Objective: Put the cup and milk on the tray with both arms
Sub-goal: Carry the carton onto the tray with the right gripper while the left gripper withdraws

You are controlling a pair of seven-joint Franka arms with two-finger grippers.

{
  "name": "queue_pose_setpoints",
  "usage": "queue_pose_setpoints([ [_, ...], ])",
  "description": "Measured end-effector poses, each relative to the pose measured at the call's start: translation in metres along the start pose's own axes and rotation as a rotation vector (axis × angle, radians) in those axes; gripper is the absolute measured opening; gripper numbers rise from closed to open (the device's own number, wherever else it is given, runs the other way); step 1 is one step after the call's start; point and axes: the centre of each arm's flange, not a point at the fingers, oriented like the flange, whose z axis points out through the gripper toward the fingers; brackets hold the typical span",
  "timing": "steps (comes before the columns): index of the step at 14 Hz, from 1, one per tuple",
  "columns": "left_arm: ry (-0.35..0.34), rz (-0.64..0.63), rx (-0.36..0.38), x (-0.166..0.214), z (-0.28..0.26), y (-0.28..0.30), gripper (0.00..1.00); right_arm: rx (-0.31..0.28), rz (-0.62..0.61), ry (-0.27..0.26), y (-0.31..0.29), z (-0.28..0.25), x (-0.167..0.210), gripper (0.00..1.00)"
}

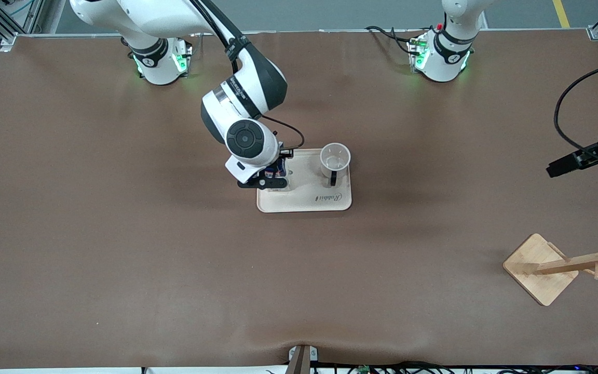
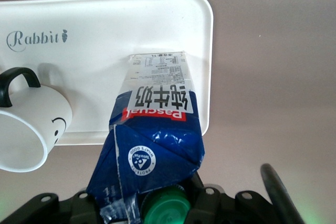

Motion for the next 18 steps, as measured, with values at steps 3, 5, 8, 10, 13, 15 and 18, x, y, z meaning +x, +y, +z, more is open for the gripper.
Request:
queue_pose_setpoints([
  [3, 0.018, 0.002, 0.008, -0.008, -0.011, 0.000, 1.00, -0.007, -0.002, -0.007, -0.002, 0.005, 0.001, 0.65],
  [5, 0.023, 0.006, 0.009, -0.010, -0.014, 0.001, 1.00, -0.008, -0.002, -0.006, -0.002, 0.010, 0.006, 0.86],
  [8, 0.061, 0.027, 0.026, -0.024, -0.033, 0.012, 1.00, -0.008, -0.009, -0.005, -0.003, -0.004, 0.008, 1.00],
  [10, 0.072, 0.047, 0.055, -0.035, -0.045, 0.010, 1.00, -0.019, -0.013, -0.023, -0.002, -0.018, 0.004, 1.00],
  [13, 0.050, 0.101, 0.057, -0.049, -0.056, 0.001, 1.00, -0.015, -0.015, -0.028, 0.002, -0.049, 0.004, 1.00],
  [15, 0.044, 0.126, 0.030, -0.055, -0.063, -0.009, 1.00, -0.004, -0.016, -0.017, 0.004, -0.064, 0.004, 1.00],
  [18, 0.048, 0.139, 0.022, -0.066, -0.067, -0.016, 1.00, 0.018, -0.014, 0.006, 0.014, -0.105, 0.002, 1.00],
])
